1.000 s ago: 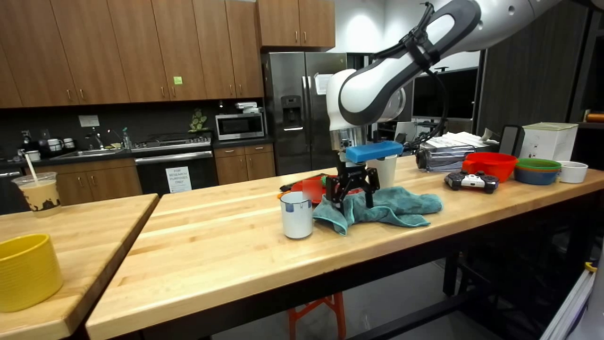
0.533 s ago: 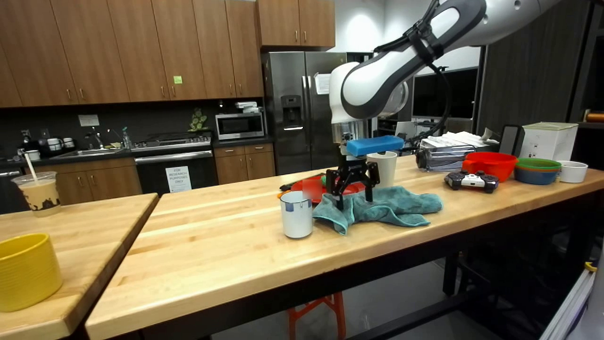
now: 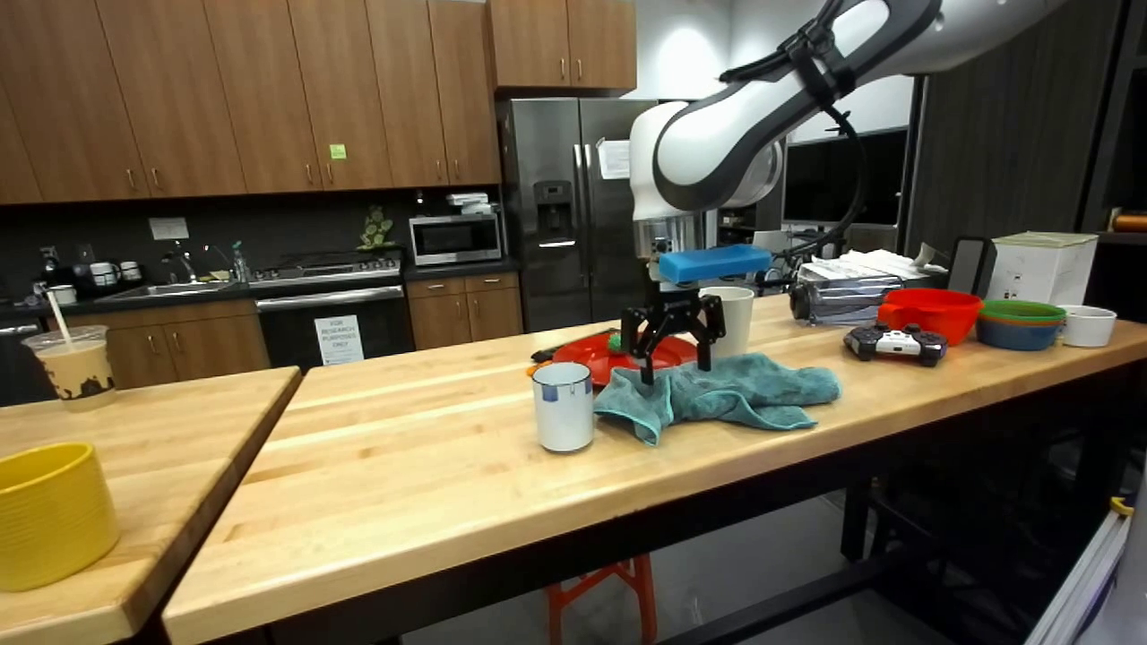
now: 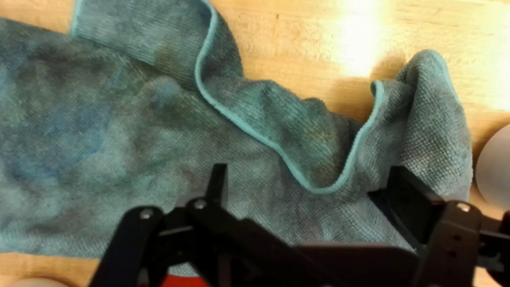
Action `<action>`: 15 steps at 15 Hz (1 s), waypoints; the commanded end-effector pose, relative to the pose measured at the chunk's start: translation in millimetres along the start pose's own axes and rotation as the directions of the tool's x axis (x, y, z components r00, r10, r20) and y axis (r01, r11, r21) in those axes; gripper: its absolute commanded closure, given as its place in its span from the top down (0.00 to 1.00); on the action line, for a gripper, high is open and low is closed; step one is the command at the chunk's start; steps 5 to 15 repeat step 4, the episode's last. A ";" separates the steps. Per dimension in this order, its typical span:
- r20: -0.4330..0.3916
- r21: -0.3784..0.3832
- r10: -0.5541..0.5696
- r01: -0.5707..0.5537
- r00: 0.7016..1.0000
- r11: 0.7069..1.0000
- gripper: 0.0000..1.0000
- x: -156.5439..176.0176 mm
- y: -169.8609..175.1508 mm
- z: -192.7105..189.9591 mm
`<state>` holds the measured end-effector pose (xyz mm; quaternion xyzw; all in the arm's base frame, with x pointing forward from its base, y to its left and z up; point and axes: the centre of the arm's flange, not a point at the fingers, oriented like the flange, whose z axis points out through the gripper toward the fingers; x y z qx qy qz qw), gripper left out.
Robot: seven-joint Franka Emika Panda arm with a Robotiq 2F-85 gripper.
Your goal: Lift then drop the towel
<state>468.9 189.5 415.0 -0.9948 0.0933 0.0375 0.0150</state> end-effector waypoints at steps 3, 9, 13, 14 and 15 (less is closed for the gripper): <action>-0.051 0.008 0.054 -0.054 0.997 0.999 1.00 -14.2 14.2 -24.2; -0.022 0.000 0.029 -0.029 0.999 1.000 1.00 -3.7 4.0 -13.6; -0.022 0.000 0.029 -0.029 0.999 1.000 1.00 -3.7 4.0 -13.6; -0.022 0.000 0.029 -0.029 0.999 1.000 1.00 -3.7 4.0 -13.6; -0.022 0.000 0.029 -0.029 0.999 1.000 1.00 -3.7 4.0 -13.6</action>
